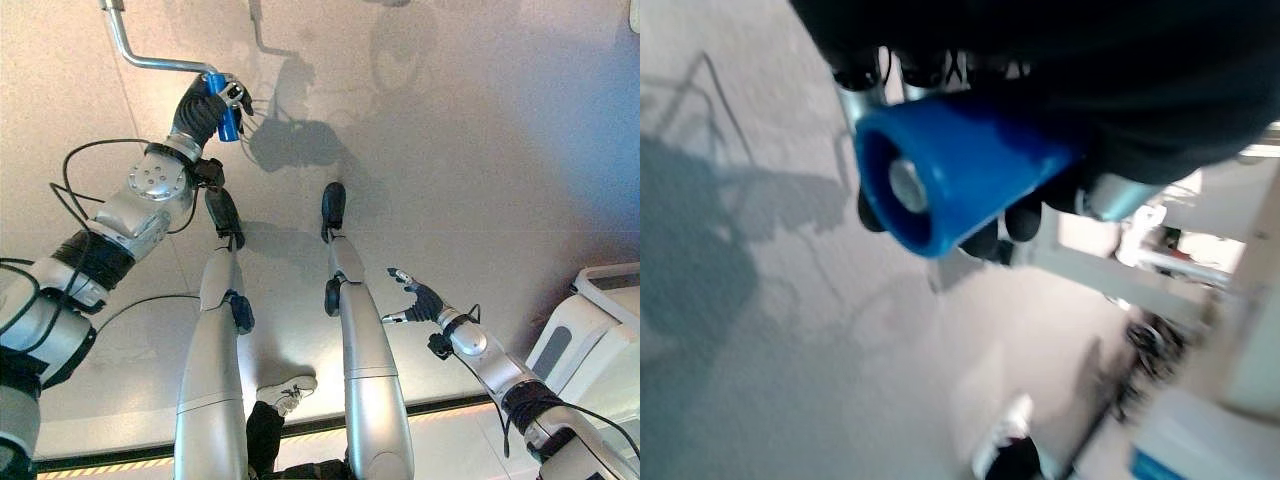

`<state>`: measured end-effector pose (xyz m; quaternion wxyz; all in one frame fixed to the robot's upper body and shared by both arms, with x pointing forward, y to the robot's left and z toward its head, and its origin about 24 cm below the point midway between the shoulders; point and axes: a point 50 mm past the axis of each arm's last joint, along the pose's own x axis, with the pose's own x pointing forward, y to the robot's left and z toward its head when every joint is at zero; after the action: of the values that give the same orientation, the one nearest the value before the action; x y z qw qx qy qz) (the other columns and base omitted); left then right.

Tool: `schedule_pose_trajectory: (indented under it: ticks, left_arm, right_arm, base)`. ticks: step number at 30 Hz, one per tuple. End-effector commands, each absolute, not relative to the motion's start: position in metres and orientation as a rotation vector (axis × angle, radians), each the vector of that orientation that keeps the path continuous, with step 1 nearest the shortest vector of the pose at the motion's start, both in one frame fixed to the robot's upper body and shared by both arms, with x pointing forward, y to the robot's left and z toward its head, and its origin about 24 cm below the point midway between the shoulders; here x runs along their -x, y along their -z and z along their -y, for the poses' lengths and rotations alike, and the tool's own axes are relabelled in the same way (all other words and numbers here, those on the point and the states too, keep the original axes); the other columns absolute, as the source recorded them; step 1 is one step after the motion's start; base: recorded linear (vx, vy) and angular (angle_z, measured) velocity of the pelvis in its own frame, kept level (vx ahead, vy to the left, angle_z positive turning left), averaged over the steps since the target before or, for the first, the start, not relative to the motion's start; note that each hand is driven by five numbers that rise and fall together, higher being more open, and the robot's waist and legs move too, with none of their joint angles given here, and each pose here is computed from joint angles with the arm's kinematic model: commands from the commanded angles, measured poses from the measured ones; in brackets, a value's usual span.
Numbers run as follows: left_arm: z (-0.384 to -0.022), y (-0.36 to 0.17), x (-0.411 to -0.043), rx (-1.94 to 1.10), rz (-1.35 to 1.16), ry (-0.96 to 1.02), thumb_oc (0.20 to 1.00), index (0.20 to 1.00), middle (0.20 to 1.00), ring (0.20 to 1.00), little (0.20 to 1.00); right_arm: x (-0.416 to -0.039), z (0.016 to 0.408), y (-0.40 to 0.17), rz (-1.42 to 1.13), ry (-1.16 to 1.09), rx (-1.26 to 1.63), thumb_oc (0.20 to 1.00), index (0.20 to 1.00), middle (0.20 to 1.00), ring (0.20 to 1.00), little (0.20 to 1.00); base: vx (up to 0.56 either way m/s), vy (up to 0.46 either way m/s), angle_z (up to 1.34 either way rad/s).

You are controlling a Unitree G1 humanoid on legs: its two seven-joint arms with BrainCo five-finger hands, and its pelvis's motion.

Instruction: Raise the hospital bed

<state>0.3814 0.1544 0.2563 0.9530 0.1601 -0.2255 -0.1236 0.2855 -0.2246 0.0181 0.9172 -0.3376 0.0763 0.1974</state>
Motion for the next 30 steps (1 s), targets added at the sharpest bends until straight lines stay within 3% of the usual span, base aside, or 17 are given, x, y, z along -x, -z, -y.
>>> schedule_pose_trajectory:
  ticks: [1, 14, 30]
  left_arm:
    - [-0.105, -0.294, -0.341, -0.254, 0.723, 0.54, 0.2, 0.2, 0.2, 0.2, 0.2]
    - [-0.13, -0.294, -0.297, -0.278, 0.747, 0.664, 0.2, 0.2, 0.2, 0.2, 0.2]
    - [-0.178, -0.285, -0.269, -0.285, 0.72, 0.58, 0.2, 0.2, 0.2, 0.2, 0.2]
  right_arm:
    - [-0.271, 0.24, -0.008, -0.214, -0.386, 0.703, 1.0, 1.0, 1.0, 1.0, 1.0]
    - [-0.26, 0.245, 0.002, -0.256, -0.374, 0.688, 1.0, 1.0, 1.0, 1.0, 1.0]
    - [-0.256, 0.249, 0.006, -0.27, -0.374, 0.682, 1.0, 1.0, 1.0, 1.0, 1.0]
  base:
    - [0.0, 0.0, 0.0]
    - [0.0, 0.001, 0.01]
    - [0.0, 0.002, 0.01]
